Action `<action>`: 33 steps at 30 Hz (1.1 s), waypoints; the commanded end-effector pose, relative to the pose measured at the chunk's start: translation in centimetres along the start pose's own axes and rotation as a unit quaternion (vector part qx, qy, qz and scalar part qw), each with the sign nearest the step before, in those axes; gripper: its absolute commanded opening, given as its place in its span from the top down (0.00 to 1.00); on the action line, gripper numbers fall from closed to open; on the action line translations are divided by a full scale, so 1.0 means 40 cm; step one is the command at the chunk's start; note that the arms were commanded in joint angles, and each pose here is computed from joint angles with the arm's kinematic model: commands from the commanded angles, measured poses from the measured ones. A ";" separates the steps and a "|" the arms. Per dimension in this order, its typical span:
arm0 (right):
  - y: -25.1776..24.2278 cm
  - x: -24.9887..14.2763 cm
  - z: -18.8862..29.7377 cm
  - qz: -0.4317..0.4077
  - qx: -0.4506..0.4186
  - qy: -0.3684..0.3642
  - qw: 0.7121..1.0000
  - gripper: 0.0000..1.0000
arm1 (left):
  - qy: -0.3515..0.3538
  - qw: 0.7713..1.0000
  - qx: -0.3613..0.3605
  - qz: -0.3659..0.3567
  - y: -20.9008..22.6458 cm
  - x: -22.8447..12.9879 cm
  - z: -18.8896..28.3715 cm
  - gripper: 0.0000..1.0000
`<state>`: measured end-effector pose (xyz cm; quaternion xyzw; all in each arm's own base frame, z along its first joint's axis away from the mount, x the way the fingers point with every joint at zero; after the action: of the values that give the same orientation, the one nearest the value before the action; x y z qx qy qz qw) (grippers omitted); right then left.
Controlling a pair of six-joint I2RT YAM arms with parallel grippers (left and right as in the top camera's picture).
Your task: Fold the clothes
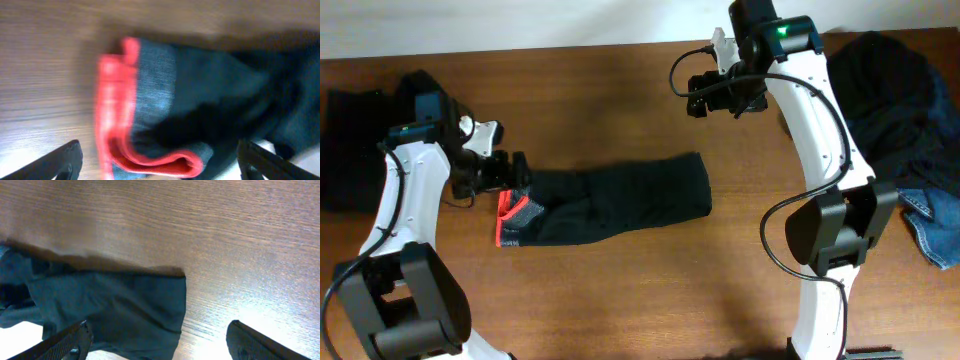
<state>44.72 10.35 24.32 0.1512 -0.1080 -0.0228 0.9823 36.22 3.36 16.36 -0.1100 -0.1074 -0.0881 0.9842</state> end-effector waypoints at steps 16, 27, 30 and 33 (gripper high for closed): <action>0.015 0.000 0.030 0.012 0.007 -0.014 1.000 0.09 | 0.048 0.997 0.062 -0.027 -0.035 0.022 -0.103 0.90; 0.015 0.000 0.030 0.012 0.007 -0.014 1.000 0.09 | 0.126 0.989 0.056 -0.057 -0.053 -0.040 -0.096 0.91; 0.015 0.001 0.030 0.012 0.007 -0.015 1.000 0.09 | 0.156 0.985 0.051 -0.052 -0.058 -0.066 -0.090 0.92; 0.015 0.001 0.029 0.012 0.007 -0.014 1.000 0.09 | 0.172 0.983 0.046 -0.049 -0.062 -0.080 -0.085 0.94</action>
<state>44.72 10.35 24.33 0.1510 -0.1083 -0.0224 0.9823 33.78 0.55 13.14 -0.0458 0.0363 -0.1386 0.9886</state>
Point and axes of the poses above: each gripper's point midway between its finger pads, its own z axis back along the fingers, its own y axis along the line the jaws close on, x = y × z, the point moved 7 cm from there along z, back along the fingers, and after that the axes turned 12 degrees about -z, right-handed, at the moved point
